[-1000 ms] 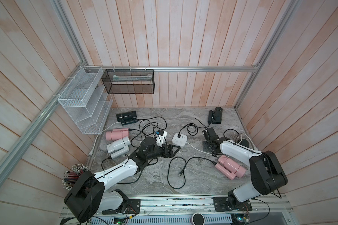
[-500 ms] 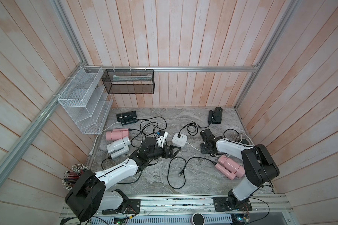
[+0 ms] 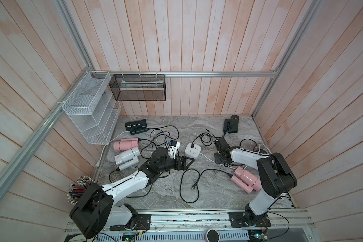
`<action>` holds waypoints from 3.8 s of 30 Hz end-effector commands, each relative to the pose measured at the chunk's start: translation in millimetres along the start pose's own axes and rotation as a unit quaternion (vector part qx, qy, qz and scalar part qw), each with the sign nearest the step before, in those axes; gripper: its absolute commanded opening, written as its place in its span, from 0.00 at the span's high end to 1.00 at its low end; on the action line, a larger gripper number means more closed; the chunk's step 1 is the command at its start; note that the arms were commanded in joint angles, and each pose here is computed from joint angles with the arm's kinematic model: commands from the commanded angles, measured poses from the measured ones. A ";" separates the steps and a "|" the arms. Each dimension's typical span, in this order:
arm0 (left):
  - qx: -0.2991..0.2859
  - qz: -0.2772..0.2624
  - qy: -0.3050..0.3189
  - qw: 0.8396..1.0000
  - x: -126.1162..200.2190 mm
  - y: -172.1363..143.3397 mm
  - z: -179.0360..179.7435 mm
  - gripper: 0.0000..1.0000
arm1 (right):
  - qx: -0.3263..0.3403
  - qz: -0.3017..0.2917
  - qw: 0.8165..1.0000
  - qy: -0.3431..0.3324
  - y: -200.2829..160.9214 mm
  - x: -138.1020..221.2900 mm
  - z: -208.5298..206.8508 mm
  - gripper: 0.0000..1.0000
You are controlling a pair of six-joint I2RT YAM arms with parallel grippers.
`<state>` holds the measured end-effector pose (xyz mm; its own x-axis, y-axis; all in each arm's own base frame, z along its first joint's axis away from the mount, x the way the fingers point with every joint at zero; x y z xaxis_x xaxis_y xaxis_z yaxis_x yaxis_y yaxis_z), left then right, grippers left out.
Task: Charge the blow dryers
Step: Pick up the charging cable from the center of the board, then place the charging cable at the center of the board.
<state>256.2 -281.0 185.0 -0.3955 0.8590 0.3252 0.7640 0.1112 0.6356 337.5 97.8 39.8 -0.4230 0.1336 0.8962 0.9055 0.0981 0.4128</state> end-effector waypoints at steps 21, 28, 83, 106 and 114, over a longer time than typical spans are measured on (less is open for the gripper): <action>-0.008 0.008 -0.011 1.000 -4.7 -6.3 0.5 0.00 | -0.001 0.007 0.999 -0.050 -3.8 10.0 -23.4 0.83; -0.008 0.006 -0.010 1.000 -2.0 -7.2 -0.4 0.00 | 0.002 0.020 0.999 -0.040 -6.2 0.6 -18.6 0.84; -0.008 0.017 -0.017 1.000 -8.2 -9.9 -3.3 0.00 | -0.078 -0.027 0.995 0.052 51.0 26.3 -49.9 0.95; -0.010 0.017 -0.013 1.000 -6.6 -12.3 -5.6 0.00 | -0.084 0.012 0.988 0.125 41.0 -13.9 -25.9 0.95; -0.009 0.017 -0.012 1.000 -7.1 -13.1 -4.8 0.00 | -0.086 -0.004 0.972 0.217 54.6 1.2 -0.8 0.95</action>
<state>246.7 -289.0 170.2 -0.3532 0.8675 0.3503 0.7851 0.0712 0.6153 383.3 84.9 52.5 -0.4004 -0.1864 0.8972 0.9163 -0.0773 0.3929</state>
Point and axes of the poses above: each gripper's point midway between its finger pads, its own x axis back along the fingers, its own z axis along the line the jaws close on, y = z × x, the point moved 2 cm from there along x, back along the fingers, and after that the axes turned 1 degree about x, right-handed, at the moved point
